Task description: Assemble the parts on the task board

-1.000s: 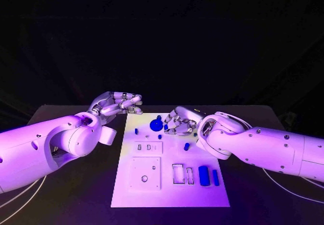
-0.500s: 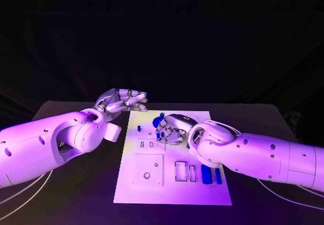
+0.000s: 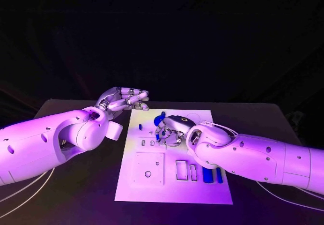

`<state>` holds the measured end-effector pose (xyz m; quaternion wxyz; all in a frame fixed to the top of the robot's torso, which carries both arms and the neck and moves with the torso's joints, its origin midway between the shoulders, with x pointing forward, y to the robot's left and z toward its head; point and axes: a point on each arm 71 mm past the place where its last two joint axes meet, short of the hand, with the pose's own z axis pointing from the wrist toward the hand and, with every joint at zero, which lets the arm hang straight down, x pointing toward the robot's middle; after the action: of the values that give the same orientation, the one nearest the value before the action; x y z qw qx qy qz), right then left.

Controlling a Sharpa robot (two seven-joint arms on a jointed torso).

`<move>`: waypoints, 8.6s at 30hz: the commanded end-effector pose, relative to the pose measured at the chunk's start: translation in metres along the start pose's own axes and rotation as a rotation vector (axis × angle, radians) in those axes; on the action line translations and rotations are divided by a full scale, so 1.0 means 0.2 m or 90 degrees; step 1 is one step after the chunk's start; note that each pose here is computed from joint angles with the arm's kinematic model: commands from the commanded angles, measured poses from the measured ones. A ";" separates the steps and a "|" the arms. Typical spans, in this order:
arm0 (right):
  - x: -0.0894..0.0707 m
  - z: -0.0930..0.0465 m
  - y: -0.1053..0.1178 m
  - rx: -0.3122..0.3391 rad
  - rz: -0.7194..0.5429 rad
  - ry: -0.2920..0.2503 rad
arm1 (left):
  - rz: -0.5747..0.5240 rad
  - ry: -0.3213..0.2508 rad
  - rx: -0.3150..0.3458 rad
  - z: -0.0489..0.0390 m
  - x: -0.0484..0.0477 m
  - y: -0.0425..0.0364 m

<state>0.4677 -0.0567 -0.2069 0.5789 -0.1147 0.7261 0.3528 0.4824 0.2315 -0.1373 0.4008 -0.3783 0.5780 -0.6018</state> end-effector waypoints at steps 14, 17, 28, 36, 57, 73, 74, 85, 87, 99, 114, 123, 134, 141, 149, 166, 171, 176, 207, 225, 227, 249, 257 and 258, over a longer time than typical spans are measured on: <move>0.06 0.01 0.00 0.001 -0.022 0.026 | -0.006 0.010 0.002 0.000 0.013 -0.005; 0.06 0.01 0.00 0.000 -0.022 0.029 | -0.006 0.010 0.002 0.000 0.013 -0.005; 0.07 0.00 -0.01 0.006 -0.022 0.034 | -0.006 0.010 0.001 0.000 0.012 -0.004; 0.08 0.00 0.00 0.005 -0.023 0.041 | -0.006 0.010 0.000 0.000 0.011 -0.003; 0.08 0.00 -0.01 0.007 -0.029 0.041 | -0.005 0.009 -0.001 -0.001 0.006 -0.003; 0.07 0.01 0.00 0.003 -0.028 0.030 | -0.005 0.008 -0.001 -0.002 0.004 -0.003; 0.07 0.01 0.00 0.003 -0.028 0.029 | -0.005 0.008 -0.001 -0.002 0.003 -0.003; 0.07 0.01 0.00 -0.003 -0.026 0.019 | -0.005 0.008 -0.002 -0.003 0.002 -0.002; 0.06 0.00 0.01 -0.008 -0.023 0.012 | -0.005 0.008 -0.002 -0.003 0.002 -0.002; -0.09 -0.08 0.03 -0.092 0.050 -0.065 | 0.031 0.034 -0.020 0.010 -0.020 0.019; -0.45 -0.31 -0.29 0.018 0.346 -0.076 | 0.268 0.161 -0.205 0.056 -0.045 0.166; -0.55 -0.42 -0.47 0.104 0.475 -0.110 | 0.444 0.190 -0.314 0.109 -0.016 0.185; -0.59 -0.46 -0.58 0.126 0.497 -0.141 | 0.595 0.198 -0.430 0.181 0.081 0.159; -0.60 -0.45 -0.59 0.133 0.468 -0.159 | 0.653 0.200 -0.474 0.230 0.168 0.177; -0.60 -0.44 -0.60 0.138 0.429 -0.160 | 0.673 0.196 -0.484 0.278 0.242 0.200; -0.58 -0.42 -0.58 0.139 0.411 -0.153 | 0.678 0.231 -0.480 0.325 0.358 0.226; -0.57 -0.42 -0.58 0.140 0.411 -0.151 | 0.680 0.236 -0.482 0.326 0.360 0.231; -0.57 -0.42 -0.58 0.141 0.411 -0.151 | 0.681 0.241 -0.485 0.325 0.359 0.234; -0.54 -0.41 -0.57 0.146 0.416 -0.143 | 0.696 0.279 -0.502 0.330 0.380 0.262; -0.53 -0.40 -0.57 0.146 0.417 -0.139 | 0.686 0.282 -0.504 0.337 0.391 0.274; -0.53 -0.40 -0.57 0.146 0.417 -0.138 | 0.685 0.283 -0.503 0.337 0.391 0.274; -0.52 -0.40 -0.57 0.148 0.419 -0.131 | 0.656 0.293 -0.502 0.338 0.400 0.278; -0.51 -0.40 -0.58 0.151 0.419 -0.129 | 0.602 0.283 -0.507 0.319 0.379 0.274; -0.51 -0.40 -0.58 0.151 0.419 -0.128 | 0.595 0.280 -0.507 0.315 0.371 0.273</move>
<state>0.5048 -0.2183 -0.1491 0.5163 0.2358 0.6941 0.4427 0.5153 0.1399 -0.1902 0.3346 -0.0541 0.9296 -0.1450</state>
